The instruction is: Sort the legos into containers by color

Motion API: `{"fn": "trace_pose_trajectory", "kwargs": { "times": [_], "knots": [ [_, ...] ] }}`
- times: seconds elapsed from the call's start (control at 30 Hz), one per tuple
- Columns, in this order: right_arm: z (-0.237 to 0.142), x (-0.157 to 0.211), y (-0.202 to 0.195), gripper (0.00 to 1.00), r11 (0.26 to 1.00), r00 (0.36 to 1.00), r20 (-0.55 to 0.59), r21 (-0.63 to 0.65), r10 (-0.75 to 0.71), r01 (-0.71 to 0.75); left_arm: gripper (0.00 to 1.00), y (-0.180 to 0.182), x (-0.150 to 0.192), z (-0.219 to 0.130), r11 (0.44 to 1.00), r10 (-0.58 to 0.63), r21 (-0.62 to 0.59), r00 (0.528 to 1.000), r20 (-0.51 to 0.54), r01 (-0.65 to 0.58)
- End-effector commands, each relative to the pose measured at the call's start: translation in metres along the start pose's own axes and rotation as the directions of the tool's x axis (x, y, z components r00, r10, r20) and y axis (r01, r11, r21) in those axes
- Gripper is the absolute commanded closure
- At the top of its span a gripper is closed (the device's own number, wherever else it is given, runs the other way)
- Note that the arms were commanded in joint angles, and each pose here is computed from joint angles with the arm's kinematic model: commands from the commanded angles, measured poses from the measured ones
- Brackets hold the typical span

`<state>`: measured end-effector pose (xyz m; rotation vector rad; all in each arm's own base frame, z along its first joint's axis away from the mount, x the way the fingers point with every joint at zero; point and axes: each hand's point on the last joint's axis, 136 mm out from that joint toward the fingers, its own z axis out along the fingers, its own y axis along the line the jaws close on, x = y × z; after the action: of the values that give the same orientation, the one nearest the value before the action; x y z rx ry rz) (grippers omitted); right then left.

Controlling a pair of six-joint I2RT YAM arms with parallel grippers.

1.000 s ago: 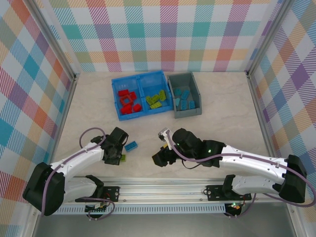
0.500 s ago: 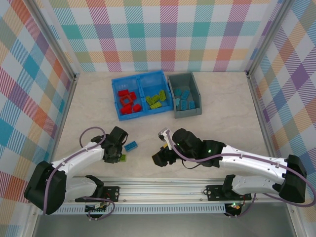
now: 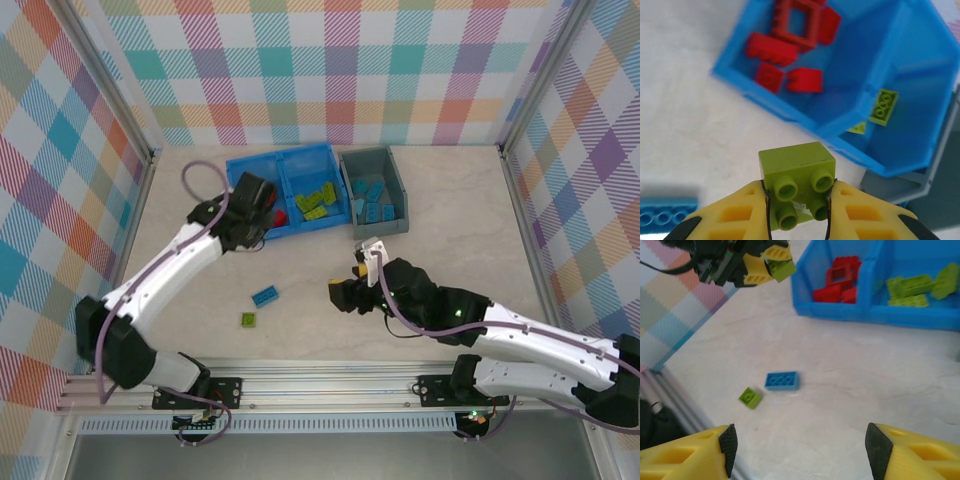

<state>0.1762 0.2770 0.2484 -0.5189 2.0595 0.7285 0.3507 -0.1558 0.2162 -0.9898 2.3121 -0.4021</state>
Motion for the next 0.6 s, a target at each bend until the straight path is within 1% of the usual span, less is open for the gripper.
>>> {"fn": "trace_pose_trajectory", "kwargs": {
  "times": [0.0,0.13,0.23,0.4,0.57],
  "knots": [
    [0.002,-0.032,-0.014,0.3,0.994,0.996,0.088,0.111,0.0,-0.01,0.76,-0.04,0.006,0.012,0.972,0.232,0.023,0.973,-0.008,-0.232],
    [0.013,-0.056,-0.032,0.3,0.982,0.99,0.123,0.163,0.071,-0.091,0.76,-0.086,0.009,0.041,0.946,0.323,0.039,0.946,-0.014,-0.322],
    [0.016,-0.074,-0.04,0.3,0.977,0.984,0.145,0.17,0.104,-0.128,0.75,-0.115,0.004,0.062,0.924,0.381,0.038,0.924,0.02,-0.381],
    [0.017,-0.091,-0.046,0.3,0.976,0.979,0.162,0.156,0.124,-0.149,0.75,-0.142,-0.006,0.105,0.895,0.444,-0.009,0.892,0.078,-0.445],
    [0.017,-0.09,-0.048,0.3,0.976,0.979,0.153,0.151,0.133,-0.156,0.75,-0.155,-0.017,0.146,0.883,0.468,-0.04,0.877,0.111,-0.467]
  ]
}}
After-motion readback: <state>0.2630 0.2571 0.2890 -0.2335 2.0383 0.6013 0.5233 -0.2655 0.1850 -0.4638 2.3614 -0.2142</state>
